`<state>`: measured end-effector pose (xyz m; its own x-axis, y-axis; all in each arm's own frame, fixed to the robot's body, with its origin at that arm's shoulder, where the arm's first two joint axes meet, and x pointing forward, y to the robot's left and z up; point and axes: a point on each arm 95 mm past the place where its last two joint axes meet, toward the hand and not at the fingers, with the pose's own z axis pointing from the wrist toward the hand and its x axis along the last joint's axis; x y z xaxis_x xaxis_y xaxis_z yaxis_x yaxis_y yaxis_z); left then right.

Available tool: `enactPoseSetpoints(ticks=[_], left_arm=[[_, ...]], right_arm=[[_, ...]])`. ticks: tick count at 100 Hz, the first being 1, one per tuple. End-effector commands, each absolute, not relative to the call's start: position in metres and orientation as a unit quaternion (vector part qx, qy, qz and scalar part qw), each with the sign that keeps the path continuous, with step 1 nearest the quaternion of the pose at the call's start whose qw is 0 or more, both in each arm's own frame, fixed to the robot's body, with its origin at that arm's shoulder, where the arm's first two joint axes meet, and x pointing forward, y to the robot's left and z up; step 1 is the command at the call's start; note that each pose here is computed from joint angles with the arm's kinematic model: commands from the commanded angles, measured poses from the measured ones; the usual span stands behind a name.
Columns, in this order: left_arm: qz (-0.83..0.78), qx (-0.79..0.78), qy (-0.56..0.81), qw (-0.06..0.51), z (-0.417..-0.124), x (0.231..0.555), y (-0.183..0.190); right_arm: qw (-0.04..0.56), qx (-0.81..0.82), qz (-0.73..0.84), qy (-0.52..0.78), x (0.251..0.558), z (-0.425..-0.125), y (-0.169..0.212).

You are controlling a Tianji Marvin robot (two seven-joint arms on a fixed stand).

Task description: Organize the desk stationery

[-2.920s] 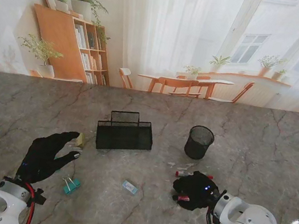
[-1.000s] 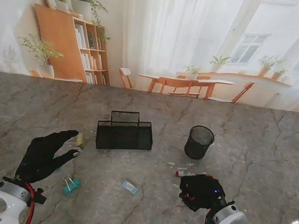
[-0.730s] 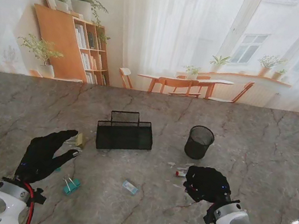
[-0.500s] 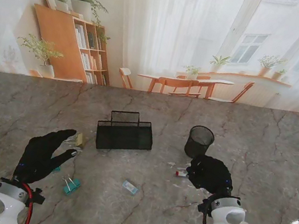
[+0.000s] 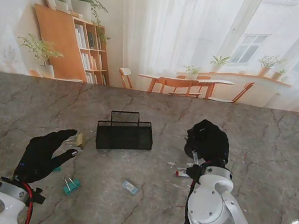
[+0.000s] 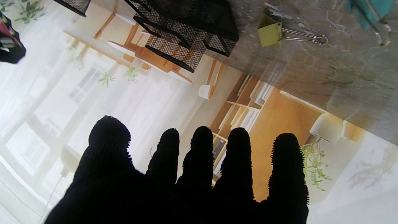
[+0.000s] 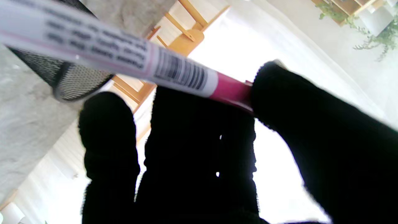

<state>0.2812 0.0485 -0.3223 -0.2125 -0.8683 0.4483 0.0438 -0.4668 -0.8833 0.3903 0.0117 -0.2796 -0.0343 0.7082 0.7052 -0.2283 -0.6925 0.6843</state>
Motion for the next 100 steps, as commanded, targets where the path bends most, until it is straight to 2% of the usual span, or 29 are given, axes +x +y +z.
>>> enactPoseSetpoints(ticks=[1, 37, 64, 76, 100], left_arm=[[-0.676, -0.525, 0.398, 0.33, -0.323, 0.281, 0.044], [-0.665, -0.526, 0.424, 0.318, -0.326, 0.289, 0.036], [-0.657, -0.533, 0.442, 0.3, -0.33, 0.296, 0.028], [-0.654, -0.533, 0.452, 0.29, -0.331, 0.3, 0.022], [-0.652, -0.531, 0.46, 0.286, -0.331, 0.3, 0.017]], right_arm=[[0.333, 0.601, 0.702, 0.187, 0.4, -0.266, 0.016], [0.343, 0.588, 0.721, 0.127, 0.441, -0.231, 0.015], [0.364, 0.592, 0.714, 0.082, 0.476, -0.219, 0.005], [0.375, 0.592, 0.709, 0.072, 0.489, -0.22, -0.004], [0.381, 0.611, 0.691, 0.065, 0.515, -0.239, -0.022]])
